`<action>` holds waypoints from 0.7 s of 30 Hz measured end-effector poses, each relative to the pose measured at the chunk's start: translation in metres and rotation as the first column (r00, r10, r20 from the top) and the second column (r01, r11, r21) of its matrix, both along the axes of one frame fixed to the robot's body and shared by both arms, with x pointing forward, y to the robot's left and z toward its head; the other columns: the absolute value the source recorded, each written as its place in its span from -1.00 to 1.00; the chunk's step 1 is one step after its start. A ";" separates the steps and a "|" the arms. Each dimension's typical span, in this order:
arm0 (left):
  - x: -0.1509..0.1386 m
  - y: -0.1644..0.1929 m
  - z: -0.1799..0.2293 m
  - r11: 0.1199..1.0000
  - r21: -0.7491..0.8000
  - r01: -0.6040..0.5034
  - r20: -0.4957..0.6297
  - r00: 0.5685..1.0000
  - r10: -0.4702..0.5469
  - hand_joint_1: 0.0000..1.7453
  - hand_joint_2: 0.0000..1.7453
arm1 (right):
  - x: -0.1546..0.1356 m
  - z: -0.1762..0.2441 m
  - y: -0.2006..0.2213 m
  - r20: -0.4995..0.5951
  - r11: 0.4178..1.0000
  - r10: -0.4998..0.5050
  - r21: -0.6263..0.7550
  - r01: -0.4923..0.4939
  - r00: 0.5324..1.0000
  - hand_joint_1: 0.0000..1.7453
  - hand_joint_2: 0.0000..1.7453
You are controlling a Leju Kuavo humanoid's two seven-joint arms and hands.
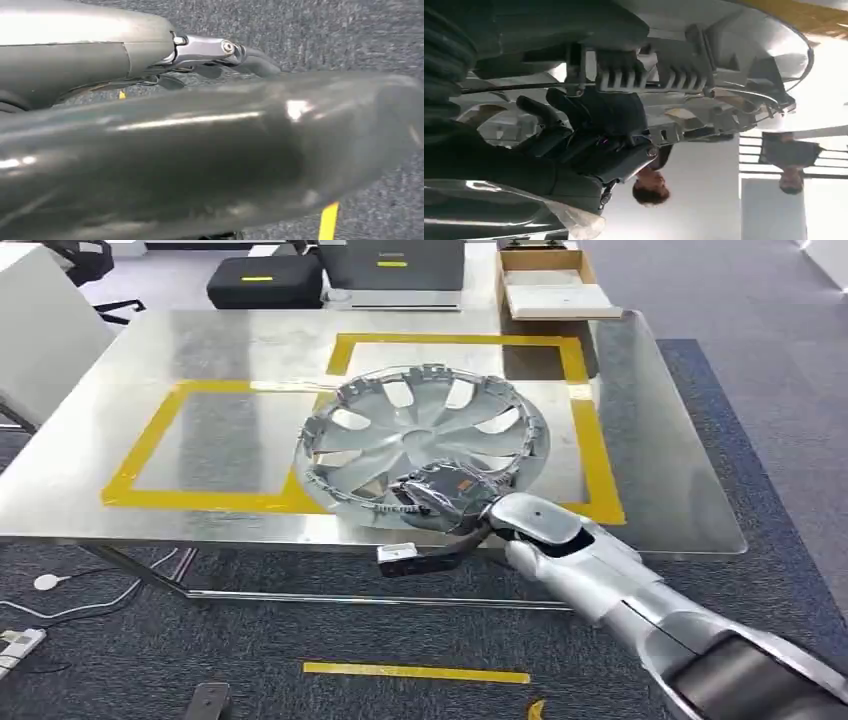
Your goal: Take the parts from the cabinet and place them on the table.
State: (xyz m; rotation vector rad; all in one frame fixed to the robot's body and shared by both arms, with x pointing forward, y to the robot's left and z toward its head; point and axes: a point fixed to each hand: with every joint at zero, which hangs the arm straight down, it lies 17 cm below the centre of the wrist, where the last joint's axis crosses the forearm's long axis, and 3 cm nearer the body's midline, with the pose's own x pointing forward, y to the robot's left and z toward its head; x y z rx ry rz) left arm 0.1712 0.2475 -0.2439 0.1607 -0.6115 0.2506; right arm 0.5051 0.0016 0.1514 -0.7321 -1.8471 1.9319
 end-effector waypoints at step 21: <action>0.008 -0.002 0.002 1.000 -0.015 0.004 0.006 1.000 -0.004 -1.00 -1.00 | 0.045 -0.084 -0.103 0.003 0.926 -0.213 -0.319 0.203 0.977 1.00 1.00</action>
